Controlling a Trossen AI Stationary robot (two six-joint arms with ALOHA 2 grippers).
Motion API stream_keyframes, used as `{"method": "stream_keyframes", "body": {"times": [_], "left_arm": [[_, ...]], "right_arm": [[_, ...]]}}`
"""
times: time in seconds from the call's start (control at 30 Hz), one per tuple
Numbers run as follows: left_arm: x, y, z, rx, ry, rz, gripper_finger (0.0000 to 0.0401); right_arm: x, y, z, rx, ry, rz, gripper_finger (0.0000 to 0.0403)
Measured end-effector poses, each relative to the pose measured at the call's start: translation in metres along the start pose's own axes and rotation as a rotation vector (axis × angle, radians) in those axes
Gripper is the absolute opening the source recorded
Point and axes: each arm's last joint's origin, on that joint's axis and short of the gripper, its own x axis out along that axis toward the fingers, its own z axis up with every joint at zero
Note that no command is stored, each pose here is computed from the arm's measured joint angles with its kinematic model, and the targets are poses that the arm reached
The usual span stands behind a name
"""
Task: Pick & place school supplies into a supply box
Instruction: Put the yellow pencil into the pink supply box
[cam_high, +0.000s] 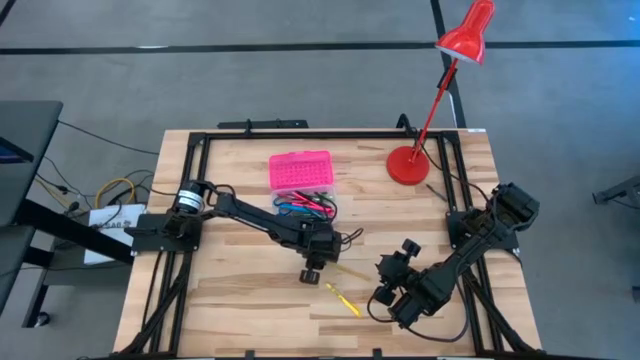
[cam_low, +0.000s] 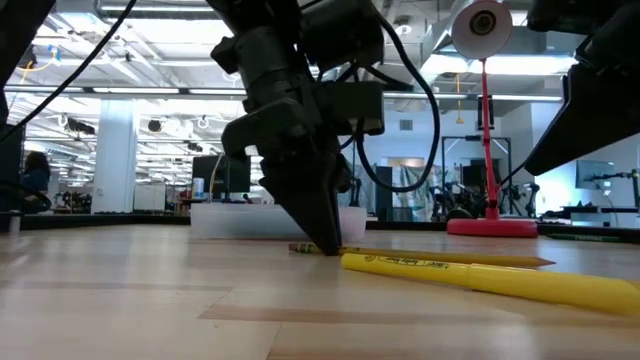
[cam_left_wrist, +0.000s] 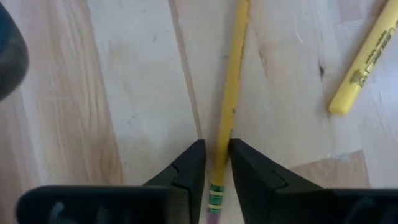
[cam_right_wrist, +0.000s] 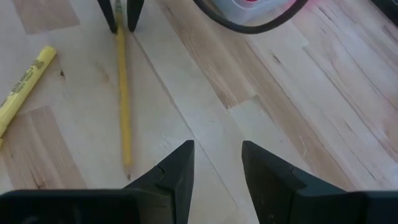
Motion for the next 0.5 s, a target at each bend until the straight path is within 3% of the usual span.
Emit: {"method": "stream_keyframes", "body": {"times": [0.23,0.5], "left_arm": [[0.0003,0.0005,-0.0007,0.000,0.004,0.003,0.0012],[0.0006,0.0010,-0.0012,-0.012,0.007,0.057,0.0024]], "right_arm": [[0.0000,0.0003,0.0002,0.003,-0.001,0.003,0.0127],[-0.0001,0.0004,0.0002,0.004,-0.001,0.003,0.0127]]}}
